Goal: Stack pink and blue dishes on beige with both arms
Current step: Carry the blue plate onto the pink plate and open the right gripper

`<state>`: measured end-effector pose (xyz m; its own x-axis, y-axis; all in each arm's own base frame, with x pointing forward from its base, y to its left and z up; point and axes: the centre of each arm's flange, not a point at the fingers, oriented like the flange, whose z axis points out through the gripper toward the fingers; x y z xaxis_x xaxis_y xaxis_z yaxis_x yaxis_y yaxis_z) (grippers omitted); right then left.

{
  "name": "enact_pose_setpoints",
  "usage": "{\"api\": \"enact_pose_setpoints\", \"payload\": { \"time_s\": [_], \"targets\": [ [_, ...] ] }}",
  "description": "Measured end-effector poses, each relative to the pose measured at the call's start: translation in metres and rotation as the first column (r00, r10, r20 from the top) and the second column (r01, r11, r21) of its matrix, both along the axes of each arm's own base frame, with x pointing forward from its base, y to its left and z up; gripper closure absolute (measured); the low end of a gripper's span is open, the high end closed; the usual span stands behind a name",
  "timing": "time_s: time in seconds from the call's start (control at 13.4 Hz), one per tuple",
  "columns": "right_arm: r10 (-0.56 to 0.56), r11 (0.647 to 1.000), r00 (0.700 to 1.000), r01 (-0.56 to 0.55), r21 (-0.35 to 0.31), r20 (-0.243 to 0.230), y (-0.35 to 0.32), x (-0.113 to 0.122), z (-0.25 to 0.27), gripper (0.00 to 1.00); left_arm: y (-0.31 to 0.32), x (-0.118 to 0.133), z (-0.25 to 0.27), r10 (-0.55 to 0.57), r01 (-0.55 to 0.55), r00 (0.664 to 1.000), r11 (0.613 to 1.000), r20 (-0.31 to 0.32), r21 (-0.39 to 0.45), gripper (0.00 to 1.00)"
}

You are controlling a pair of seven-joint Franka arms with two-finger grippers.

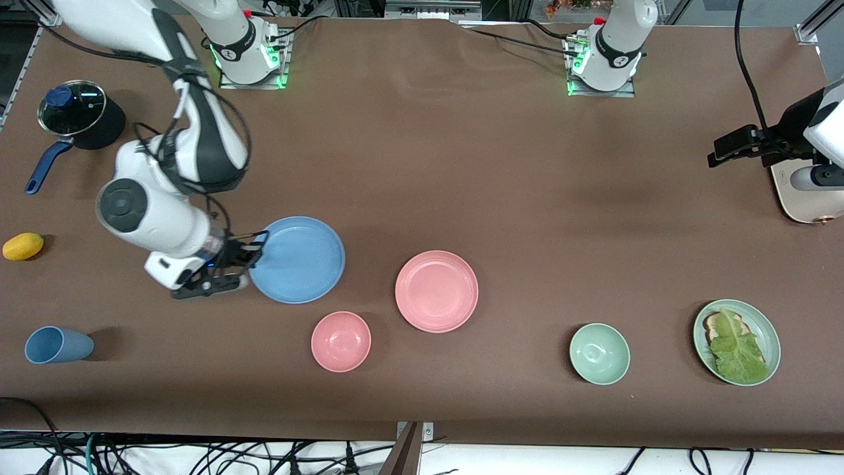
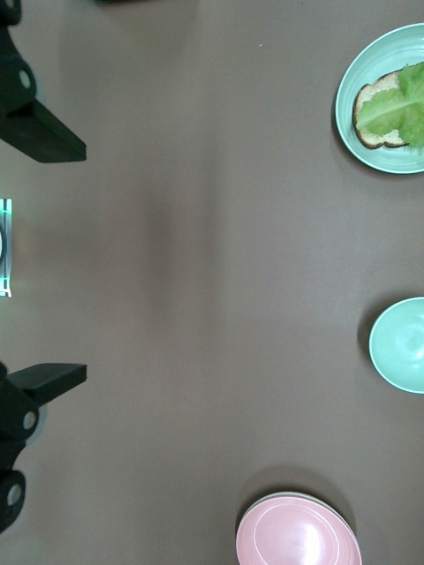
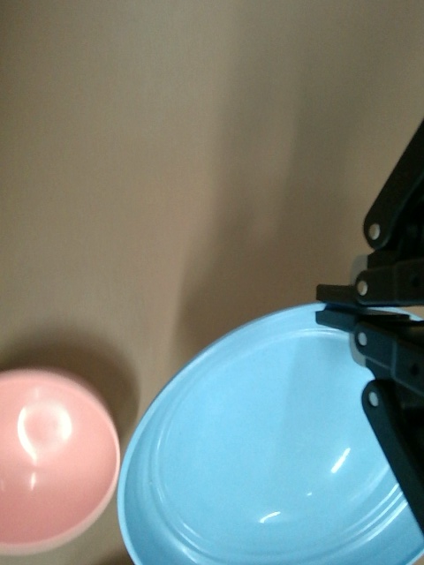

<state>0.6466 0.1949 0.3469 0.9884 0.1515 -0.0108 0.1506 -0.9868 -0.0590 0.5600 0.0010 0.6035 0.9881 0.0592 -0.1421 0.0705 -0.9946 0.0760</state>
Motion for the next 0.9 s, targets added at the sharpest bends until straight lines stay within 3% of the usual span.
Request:
{"api": "enact_pose_setpoints", "payload": {
  "time_s": [0.3,0.67,0.9],
  "targets": [
    [-0.169,0.985,0.985,0.168,0.029,0.019,0.118,-0.027,-0.014,0.96,0.000,0.000,0.000,-0.001,0.001,1.000,1.000,0.000,0.000,0.00],
    [-0.376,0.923,0.926,0.369,0.107,0.047,0.219,-0.039,-0.052,0.96,-0.001,0.000,0.000,-0.001,0.001,1.000,1.000,0.001,0.000,0.00],
    [-0.431,0.896,0.900,0.420,0.147,0.055,0.249,-0.040,-0.076,0.96,-0.001,0.000,0.000,-0.001,0.001,1.000,1.000,0.001,0.000,0.00]
  ]
}}
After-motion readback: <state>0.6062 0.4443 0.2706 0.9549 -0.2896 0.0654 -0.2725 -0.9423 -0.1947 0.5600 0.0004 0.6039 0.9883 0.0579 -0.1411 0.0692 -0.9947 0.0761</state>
